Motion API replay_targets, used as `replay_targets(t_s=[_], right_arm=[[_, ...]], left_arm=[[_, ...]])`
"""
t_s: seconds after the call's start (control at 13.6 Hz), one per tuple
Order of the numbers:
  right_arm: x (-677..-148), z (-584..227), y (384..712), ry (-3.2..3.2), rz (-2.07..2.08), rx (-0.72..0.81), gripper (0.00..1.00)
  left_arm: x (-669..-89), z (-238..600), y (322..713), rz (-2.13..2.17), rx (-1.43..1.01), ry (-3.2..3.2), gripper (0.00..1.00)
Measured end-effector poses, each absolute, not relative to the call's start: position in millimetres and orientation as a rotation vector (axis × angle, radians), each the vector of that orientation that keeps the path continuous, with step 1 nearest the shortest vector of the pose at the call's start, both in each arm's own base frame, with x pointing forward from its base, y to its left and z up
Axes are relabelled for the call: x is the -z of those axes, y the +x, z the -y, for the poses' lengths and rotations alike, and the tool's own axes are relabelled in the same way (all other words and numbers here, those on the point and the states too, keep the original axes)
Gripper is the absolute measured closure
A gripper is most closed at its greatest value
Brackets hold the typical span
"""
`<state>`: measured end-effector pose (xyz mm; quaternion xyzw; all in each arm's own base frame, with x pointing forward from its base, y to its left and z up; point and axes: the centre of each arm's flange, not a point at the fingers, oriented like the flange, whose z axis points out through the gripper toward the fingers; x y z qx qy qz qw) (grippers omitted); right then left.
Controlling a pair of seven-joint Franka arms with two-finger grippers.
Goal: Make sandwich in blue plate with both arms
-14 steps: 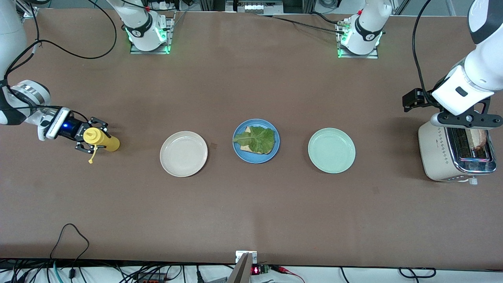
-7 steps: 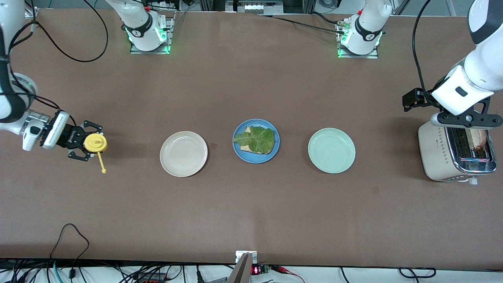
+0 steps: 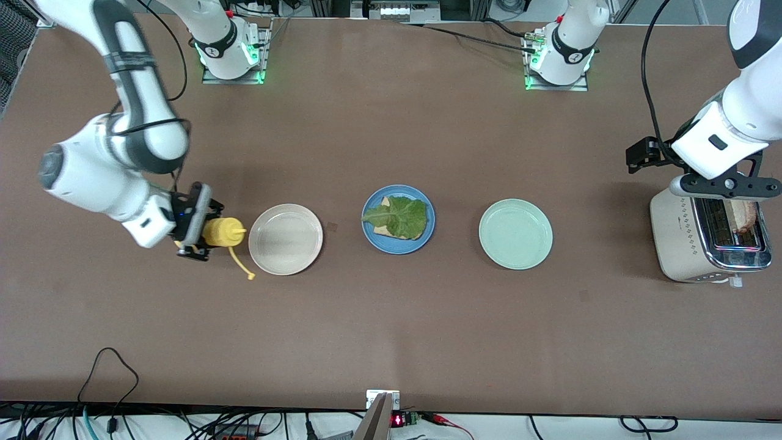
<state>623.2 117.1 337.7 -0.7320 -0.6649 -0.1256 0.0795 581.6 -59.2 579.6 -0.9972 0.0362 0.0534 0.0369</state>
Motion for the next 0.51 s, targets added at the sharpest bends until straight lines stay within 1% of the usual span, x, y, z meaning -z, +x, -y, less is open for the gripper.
replay_targets(t_s=[0.22,0.51], right_arm=[[-360,-201,618,-2.247,2.037,0.334,0.61],[-350,-290,603,-2.294,2.080,0.269,0.61]], left_arm=[[-580,59,582,-0.111,-0.164,-3.061,0.00],[-580,59,582,-0.111,-0.164,-3.061,0.00]])
